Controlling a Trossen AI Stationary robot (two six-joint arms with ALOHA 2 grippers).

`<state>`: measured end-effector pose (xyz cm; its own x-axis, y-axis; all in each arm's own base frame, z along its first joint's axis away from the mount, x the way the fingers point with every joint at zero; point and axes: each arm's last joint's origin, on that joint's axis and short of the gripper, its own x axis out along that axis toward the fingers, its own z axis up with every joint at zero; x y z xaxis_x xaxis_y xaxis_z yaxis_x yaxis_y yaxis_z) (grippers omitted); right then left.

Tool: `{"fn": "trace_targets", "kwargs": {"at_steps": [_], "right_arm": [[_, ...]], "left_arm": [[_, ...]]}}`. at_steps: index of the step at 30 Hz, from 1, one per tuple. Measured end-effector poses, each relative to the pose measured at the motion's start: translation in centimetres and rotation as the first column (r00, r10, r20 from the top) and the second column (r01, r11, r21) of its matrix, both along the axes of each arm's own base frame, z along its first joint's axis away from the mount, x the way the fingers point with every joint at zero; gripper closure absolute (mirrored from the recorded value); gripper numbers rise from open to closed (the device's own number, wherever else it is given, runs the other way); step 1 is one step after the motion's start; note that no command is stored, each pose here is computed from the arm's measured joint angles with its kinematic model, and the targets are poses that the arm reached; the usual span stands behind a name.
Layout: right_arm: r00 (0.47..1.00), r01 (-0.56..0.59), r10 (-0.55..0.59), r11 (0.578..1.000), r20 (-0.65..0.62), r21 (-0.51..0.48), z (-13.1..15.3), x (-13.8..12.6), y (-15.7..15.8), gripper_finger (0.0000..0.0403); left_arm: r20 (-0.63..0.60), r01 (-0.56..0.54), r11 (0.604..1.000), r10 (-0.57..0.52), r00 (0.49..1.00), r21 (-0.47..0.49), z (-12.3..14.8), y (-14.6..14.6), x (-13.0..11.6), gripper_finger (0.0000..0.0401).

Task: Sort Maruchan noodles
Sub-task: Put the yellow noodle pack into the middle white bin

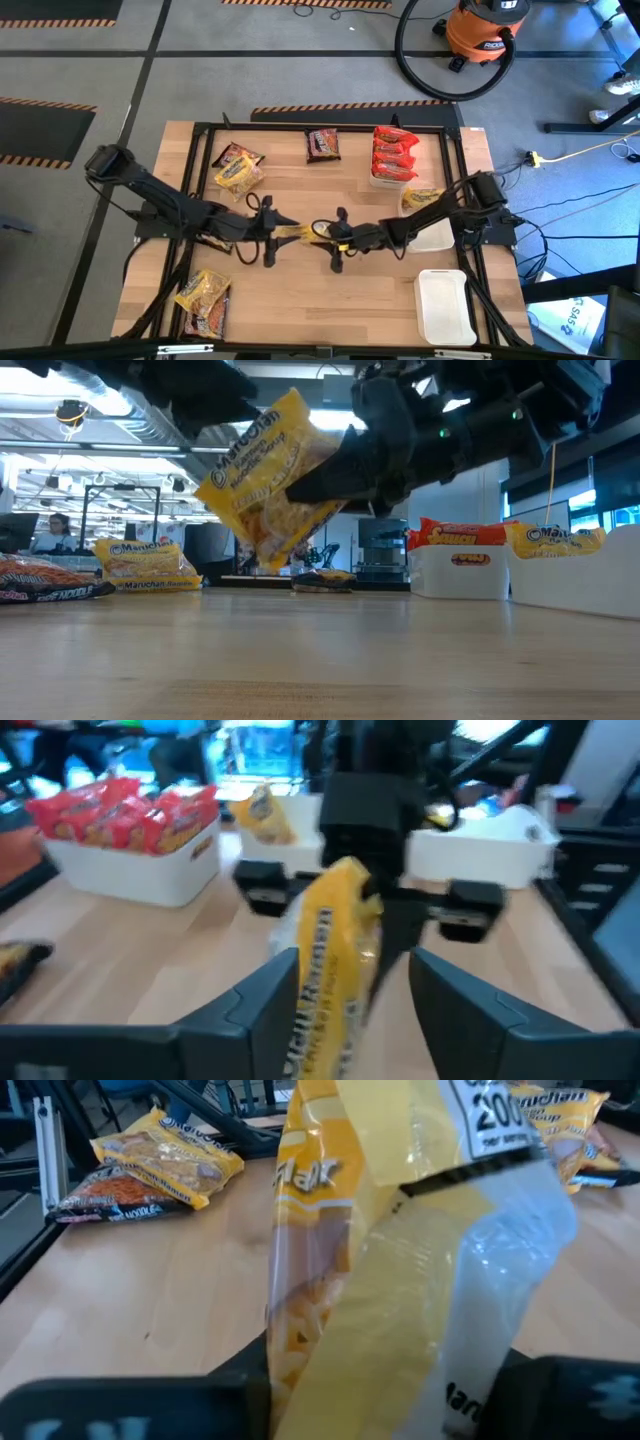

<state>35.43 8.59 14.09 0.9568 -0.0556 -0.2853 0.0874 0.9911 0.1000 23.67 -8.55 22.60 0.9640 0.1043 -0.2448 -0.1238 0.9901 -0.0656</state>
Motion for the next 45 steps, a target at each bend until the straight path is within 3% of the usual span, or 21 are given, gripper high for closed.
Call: {"fn": "trace_targets", "kwargs": {"at_steps": [9,15,22,29,39,45], "right_arm": [[0.992,-0.005,-0.003,0.998,-0.125,-0.068,4.7,-2.8,-0.2,0.0284],[0.994,0.001,-0.015,0.992,-0.109,-0.128,7.3,-5.3,1.1,0.0286],[0.993,-0.047,0.057,0.994,0.106,-0.096,6.0,-8.4,1.0,0.0287],[0.931,-0.097,0.093,0.995,0.353,-0.009,4.1,-11.2,0.1,0.0279],[0.921,-0.136,0.140,0.990,0.363,-0.034,3.0,-8.7,1.2,0.0273],[0.906,-0.162,0.187,0.982,0.381,-0.098,3.0,-6.6,2.1,0.0272]], "left_arm": [[-0.094,0.048,0.999,-0.047,0.994,0.002,0.4,-0.3,-2.1,0.0205],[-0.125,0.083,0.997,-0.082,0.989,0.007,-0.1,-1.1,-2.6,0.0205],[-0.024,0.071,0.997,-0.072,0.997,-0.036,-2.5,-1.2,-2.3,0.0205],[0.020,-0.015,0.998,0.016,1.000,-0.062,-2.7,-0.8,-0.5,0.0196],[-0.010,0.013,0.996,-0.014,1.000,-0.085,-3.0,-0.8,2.6,0.0129],[0.014,0.042,0.998,-0.041,0.999,-0.051,-3.5,-1.5,3.8,0.0123]]}}
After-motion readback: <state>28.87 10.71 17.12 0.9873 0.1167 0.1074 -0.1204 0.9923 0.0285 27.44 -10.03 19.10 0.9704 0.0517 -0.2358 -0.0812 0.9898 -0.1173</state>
